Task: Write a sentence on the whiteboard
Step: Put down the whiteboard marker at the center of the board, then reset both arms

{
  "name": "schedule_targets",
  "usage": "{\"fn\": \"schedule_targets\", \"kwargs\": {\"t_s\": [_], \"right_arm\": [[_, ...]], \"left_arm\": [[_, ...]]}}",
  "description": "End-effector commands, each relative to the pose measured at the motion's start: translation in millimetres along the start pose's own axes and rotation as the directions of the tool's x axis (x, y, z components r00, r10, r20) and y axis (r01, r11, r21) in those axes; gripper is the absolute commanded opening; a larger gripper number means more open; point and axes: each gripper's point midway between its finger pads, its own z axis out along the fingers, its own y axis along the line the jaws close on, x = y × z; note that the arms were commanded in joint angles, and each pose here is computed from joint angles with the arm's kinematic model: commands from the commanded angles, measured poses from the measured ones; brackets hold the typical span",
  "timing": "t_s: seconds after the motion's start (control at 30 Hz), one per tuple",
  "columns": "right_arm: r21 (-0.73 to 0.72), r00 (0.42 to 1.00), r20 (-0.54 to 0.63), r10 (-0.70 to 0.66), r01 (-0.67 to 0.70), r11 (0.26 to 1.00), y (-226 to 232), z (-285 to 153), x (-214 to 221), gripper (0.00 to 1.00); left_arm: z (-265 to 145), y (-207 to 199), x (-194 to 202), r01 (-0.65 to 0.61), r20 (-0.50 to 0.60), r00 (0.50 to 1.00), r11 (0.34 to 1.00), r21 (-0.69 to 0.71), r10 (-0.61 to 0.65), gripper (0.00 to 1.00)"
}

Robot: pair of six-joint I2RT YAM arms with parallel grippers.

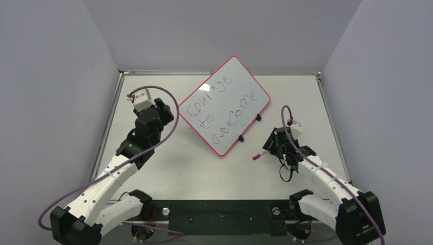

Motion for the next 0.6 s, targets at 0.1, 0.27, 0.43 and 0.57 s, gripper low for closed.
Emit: {"fn": "schedule_targets", "kwargs": {"t_s": [0.1, 0.27, 0.43, 0.57], "right_arm": [[-0.158, 0.913, 0.407, -0.009, 0.08, 0.984, 42.7, -80.9, -110.4, 0.58], [-0.274, 0.797, 0.59, 0.127, 0.05, 0.96, 47.6, -138.5, -150.7, 0.6], [-0.34, 0.706, 0.668, 0.237, 0.005, 0.94, 34.7, -161.2, -160.6, 0.68], [-0.333, 0.681, 0.687, 0.253, -0.014, 0.943, 22.2, -167.0, -159.0, 0.8]], "left_arm": [[-5.6, 25.3, -40.8, -0.02, 0.096, 0.995, 0.994, -0.111, 0.031, 0.5], [-9.5, 31.9, -44.5, -0.001, 0.124, 0.992, 0.993, -0.117, 0.015, 0.51], [-13.9, 40.1, -42.8, 0.008, 0.145, 0.989, 0.992, -0.126, 0.01, 0.51], [-16.5, 42.6, -43.1, 0.023, 0.164, 0.986, 0.993, -0.12, -0.003, 0.51]]}}
